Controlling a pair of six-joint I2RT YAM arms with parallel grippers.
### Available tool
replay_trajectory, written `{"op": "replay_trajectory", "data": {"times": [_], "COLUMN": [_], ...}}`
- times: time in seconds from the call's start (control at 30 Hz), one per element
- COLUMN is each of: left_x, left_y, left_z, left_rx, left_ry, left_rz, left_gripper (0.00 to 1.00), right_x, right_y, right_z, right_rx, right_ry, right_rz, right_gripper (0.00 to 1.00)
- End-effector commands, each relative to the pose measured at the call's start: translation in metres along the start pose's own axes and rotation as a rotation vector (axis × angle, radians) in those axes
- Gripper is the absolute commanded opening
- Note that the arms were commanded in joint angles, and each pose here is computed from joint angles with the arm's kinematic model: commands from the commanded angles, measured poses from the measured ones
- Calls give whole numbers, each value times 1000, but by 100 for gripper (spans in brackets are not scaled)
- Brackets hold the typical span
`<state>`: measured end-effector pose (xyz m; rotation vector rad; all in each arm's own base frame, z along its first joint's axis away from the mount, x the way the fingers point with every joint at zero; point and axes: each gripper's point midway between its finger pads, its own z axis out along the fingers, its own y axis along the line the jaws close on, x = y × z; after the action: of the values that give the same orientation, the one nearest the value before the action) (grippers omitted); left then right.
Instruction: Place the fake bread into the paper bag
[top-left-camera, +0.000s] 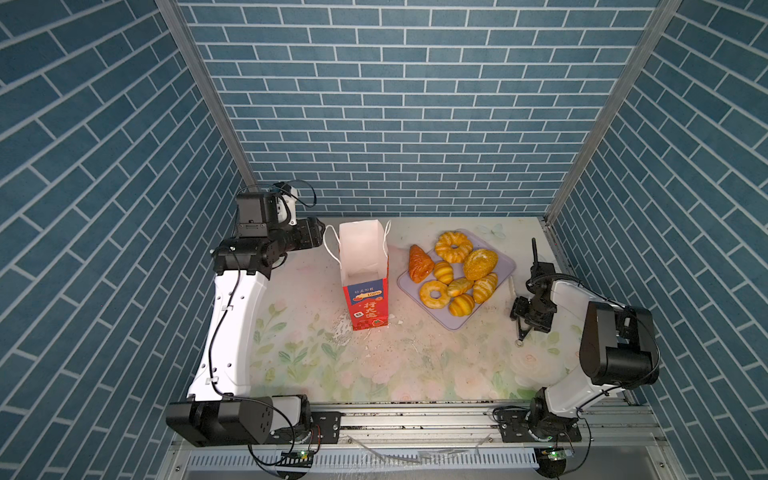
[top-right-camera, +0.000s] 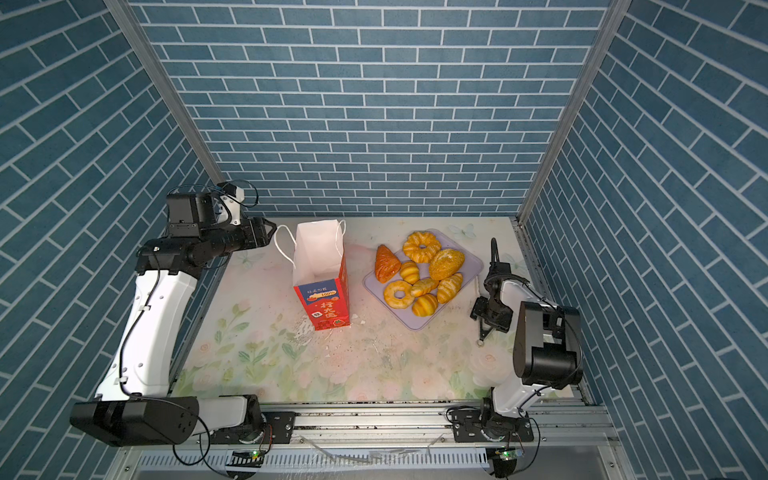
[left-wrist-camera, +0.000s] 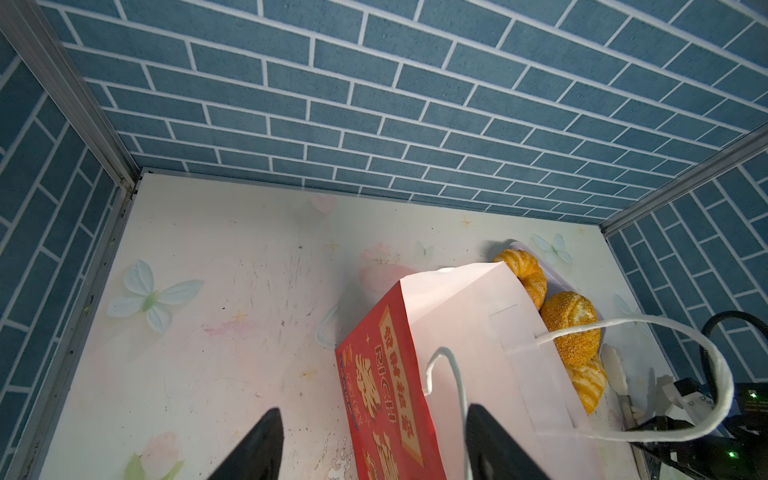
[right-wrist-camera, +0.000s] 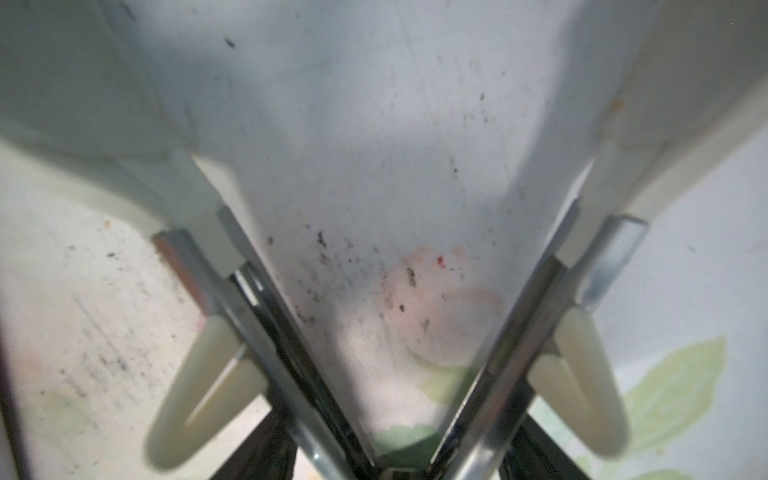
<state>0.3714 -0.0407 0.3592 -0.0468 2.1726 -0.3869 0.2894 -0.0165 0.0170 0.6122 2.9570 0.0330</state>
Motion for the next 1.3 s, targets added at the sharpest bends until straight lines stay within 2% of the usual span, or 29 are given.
{"op": "replay_trajectory", "data": {"times": [0.0,0.23,0.43,0.7,1.03,1.27], "left_x": [-4,-2,0,-2,2,-1], "left_y": [0,2,3,3,4,2], "left_z": [-1,1,-1,-1,-3,-1], "left_rx": [5,0,-10,-10,-10,-4], "left_ry": [-12,-9,-15,-28,-31,-31], "left_rz": [-5,-10,-12,-21,-21,-19], "left_gripper": [71,71,71,71,71,71], "right_x": [15,14,5,-8,-13,-20], "right_y": [0,1,5,10,1,-6], "right_z": [6,5,-6,-38,-62,-95], "right_rx": [-8,-17,-35,-61,-9,32], "right_ry": [62,52,9,-77,-113,-186], "right_rz": [-17,-25,-47,-92,-123,-159], "right_gripper": [73,67,51,46,43,43]}}
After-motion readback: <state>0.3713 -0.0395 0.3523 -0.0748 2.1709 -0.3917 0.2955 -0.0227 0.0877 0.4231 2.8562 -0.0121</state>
